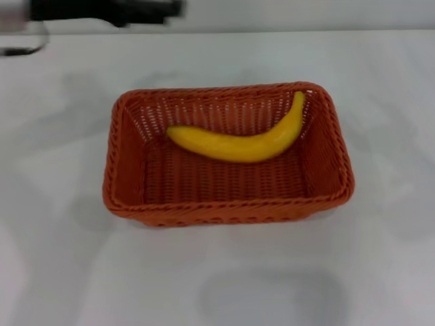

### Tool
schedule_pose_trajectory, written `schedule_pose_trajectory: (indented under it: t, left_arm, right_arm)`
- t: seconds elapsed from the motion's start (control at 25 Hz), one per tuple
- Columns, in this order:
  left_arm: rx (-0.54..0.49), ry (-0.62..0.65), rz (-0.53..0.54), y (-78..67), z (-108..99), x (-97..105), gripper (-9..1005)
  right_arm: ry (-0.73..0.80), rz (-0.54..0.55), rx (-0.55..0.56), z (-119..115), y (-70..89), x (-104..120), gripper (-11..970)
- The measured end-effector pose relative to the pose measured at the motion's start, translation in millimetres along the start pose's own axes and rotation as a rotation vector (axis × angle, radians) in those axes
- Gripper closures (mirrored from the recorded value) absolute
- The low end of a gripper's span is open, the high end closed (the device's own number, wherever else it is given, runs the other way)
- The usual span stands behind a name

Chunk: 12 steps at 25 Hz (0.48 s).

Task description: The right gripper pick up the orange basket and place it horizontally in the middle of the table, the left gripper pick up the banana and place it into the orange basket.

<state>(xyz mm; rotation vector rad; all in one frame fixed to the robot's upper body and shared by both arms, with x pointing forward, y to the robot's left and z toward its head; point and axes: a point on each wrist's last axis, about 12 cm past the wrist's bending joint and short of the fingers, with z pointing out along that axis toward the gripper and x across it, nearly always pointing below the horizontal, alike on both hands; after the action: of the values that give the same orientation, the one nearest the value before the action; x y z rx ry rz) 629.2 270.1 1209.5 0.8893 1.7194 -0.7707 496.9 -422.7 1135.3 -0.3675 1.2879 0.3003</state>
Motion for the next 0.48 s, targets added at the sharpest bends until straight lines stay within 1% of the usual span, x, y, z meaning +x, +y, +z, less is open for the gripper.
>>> schedule_pose_trajectory:
  t: [0.04, 0.08, 0.16, 0.24, 0.36, 0.44, 0.48]
  left_arm:
    - [-0.046, -0.075, -0.006, 1.8, -15.8, 7.5, 120]
    - [-0.077, -0.119, -0.01, 2.4, -26.1, 12.9, 121]
    - [-0.178, -0.248, -0.03, 2.0, -57.4, 34.1, 123]
    - [-0.236, -0.315, -0.044, -1.4, -76.6, 52.3, 124]
    - [-0.333, -0.41, -0.06, -11.5, -106.4, 85.2, 124]
    - [-0.39, -0.452, -0.06, -19.1, -121.0, 103.8, 124]
    - [-0.438, -0.474, -0.059, -26.2, -131.7, 119.7, 124]
  right_arm:
    - [-0.004, -0.01, -0.006, -1.3, 1.2, 0.0, 100]
    - [-0.006, -0.013, -0.009, -3.2, 2.8, 1.2, 100]
    - [-0.012, -0.007, -0.01, -4.9, 5.8, 4.3, 100]
    - [-0.018, -0.003, -0.006, -6.2, 9.4, 9.1, 100]
    - [-0.025, -0.005, -0.002, -7.7, 13.8, 14.4, 100]
    - [-0.039, 0.011, 0.018, -9.2, 16.8, 19.0, 100]
    - [-0.048, 0.017, 0.031, -9.9, 17.5, 20.3, 100]
